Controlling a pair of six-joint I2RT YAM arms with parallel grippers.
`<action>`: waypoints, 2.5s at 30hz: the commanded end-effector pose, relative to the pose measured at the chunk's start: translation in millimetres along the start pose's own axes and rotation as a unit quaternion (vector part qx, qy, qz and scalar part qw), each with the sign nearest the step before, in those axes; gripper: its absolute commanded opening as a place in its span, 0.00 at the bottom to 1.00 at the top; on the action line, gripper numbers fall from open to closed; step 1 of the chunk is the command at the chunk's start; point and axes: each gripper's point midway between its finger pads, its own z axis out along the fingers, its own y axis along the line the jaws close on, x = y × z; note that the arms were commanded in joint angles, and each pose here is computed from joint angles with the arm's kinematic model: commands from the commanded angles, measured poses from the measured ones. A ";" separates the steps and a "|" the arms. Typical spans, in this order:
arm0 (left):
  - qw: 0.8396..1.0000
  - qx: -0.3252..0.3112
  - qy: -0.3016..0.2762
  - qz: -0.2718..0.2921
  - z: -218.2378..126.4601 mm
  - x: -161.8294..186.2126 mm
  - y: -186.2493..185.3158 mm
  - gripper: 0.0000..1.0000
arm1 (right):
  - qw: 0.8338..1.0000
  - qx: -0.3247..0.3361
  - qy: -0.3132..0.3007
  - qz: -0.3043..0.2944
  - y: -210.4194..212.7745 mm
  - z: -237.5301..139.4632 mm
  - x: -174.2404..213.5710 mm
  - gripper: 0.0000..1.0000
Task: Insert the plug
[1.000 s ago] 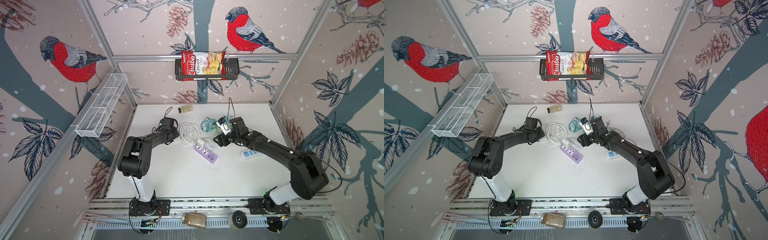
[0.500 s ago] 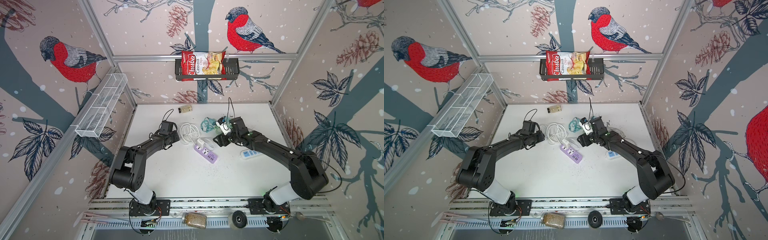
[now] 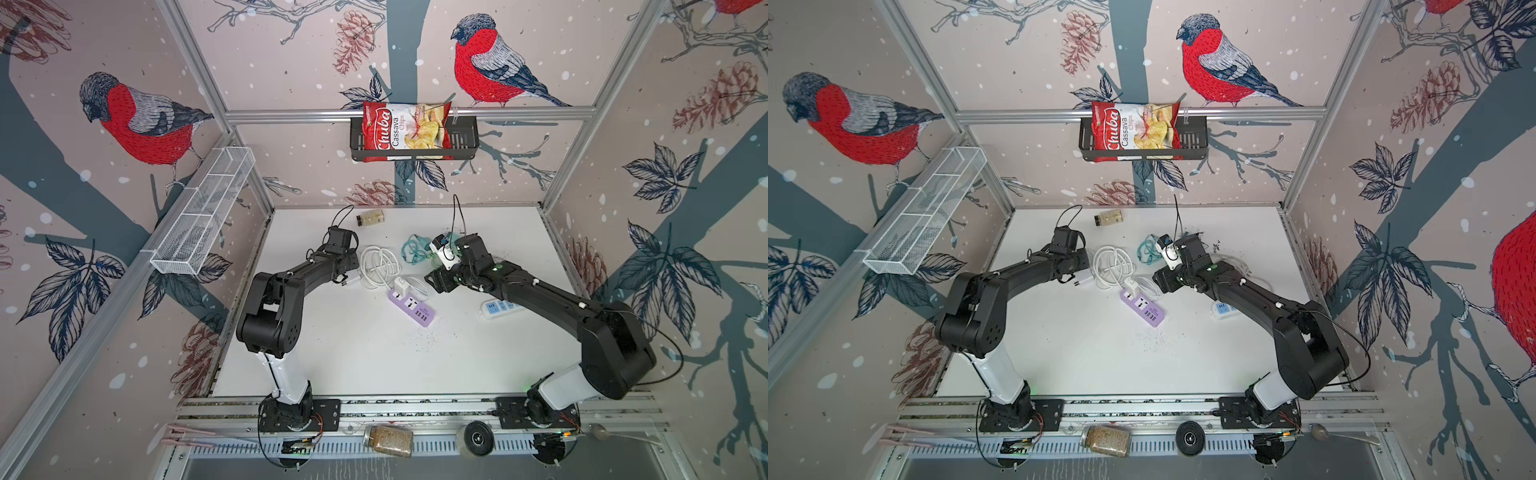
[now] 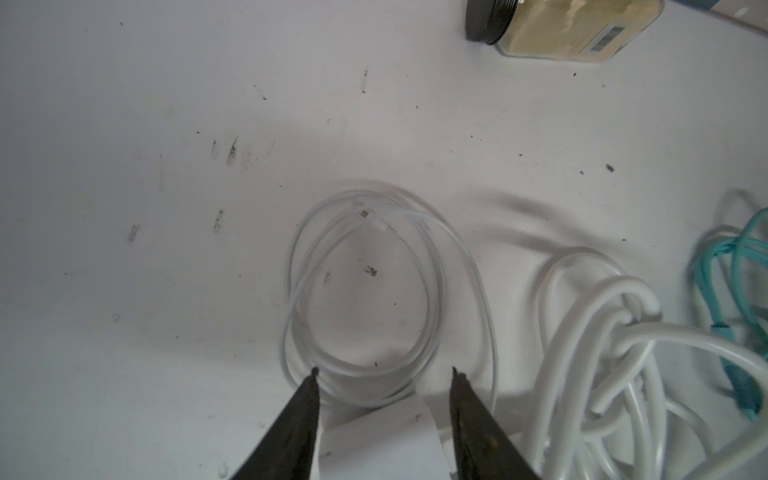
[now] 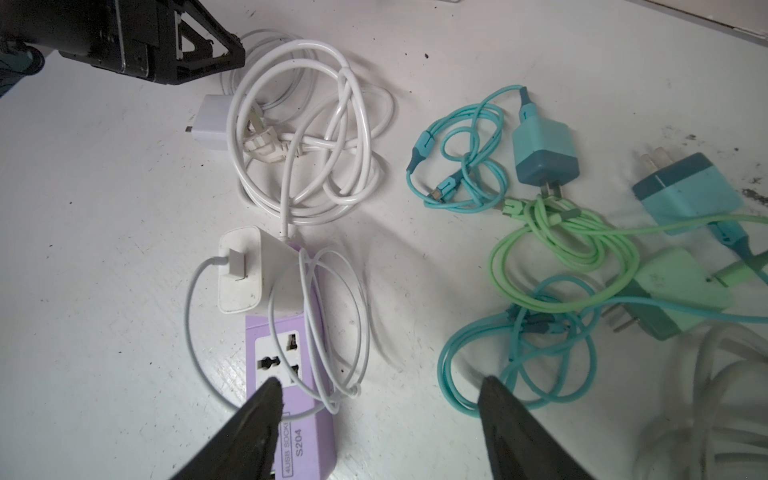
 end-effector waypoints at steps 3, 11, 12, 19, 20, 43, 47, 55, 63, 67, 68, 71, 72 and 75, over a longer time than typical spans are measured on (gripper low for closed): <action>1.000 0.008 -0.003 0.011 4.7 4.9 0.1 0.51 | 1.000 0.017 0.006 0.004 -4.7 -1.0 0.3 0.76; 0.999 0.041 0.005 0.004 6.4 26.1 -2.9 0.50 | 1.000 0.017 0.010 0.002 -2.5 -0.1 0.7 0.76; 0.999 0.043 0.007 0.003 6.7 28.2 -3.0 0.50 | 1.000 0.017 0.010 0.002 -2.3 -0.1 0.7 0.76; 0.996 0.086 0.027 -0.012 -11.3 50.6 -7.4 0.49 | 1.000 0.017 0.013 -0.003 -0.6 2.8 1.5 0.76; 0.995 0.092 0.030 -0.015 -14.1 55.2 -8.0 0.49 | 1.000 0.017 0.015 -0.003 -0.5 3.6 1.9 0.76; 0.996 0.070 0.040 -0.028 -60.9 82.8 14.7 0.65 | 1.000 0.013 0.014 -0.013 6.8 2.9 -1.3 0.77; 0.996 0.081 0.043 -0.022 -59.8 88.9 9.5 0.65 | 1.000 0.014 0.012 -0.012 6.0 2.0 -1.3 0.77; 0.996 0.068 0.052 0.005 -50.8 93.5 2.0 0.67 | 1.000 0.018 0.008 -0.008 4.3 -1.4 -0.1 0.77; 0.995 0.067 0.072 0.029 -40.6 103.7 -0.9 0.67 | 1.000 0.020 0.004 -0.007 3.5 -4.6 -1.2 0.77; 0.993 0.074 0.077 0.042 -41.5 107.8 -5.3 0.67 | 1.000 0.020 0.006 -0.007 2.9 -3.4 0.4 0.77; 0.993 0.074 0.078 0.048 -41.5 108.5 -6.2 0.67 | 1.000 0.020 0.006 -0.007 2.9 -2.9 0.2 0.77; 0.993 0.064 0.083 0.055 -39.6 110.4 -3.1 0.66 | 1.000 0.019 0.006 -0.006 3.0 -2.1 0.3 0.77; 0.993 0.062 0.085 0.058 -39.2 110.7 -3.2 0.66 | 1.000 0.019 0.005 -0.007 3.1 -2.9 -0.4 0.77; 0.992 0.059 0.092 0.061 -36.8 113.2 -2.5 0.65 | 1.000 0.019 0.006 -0.007 3.2 -2.7 -0.1 0.78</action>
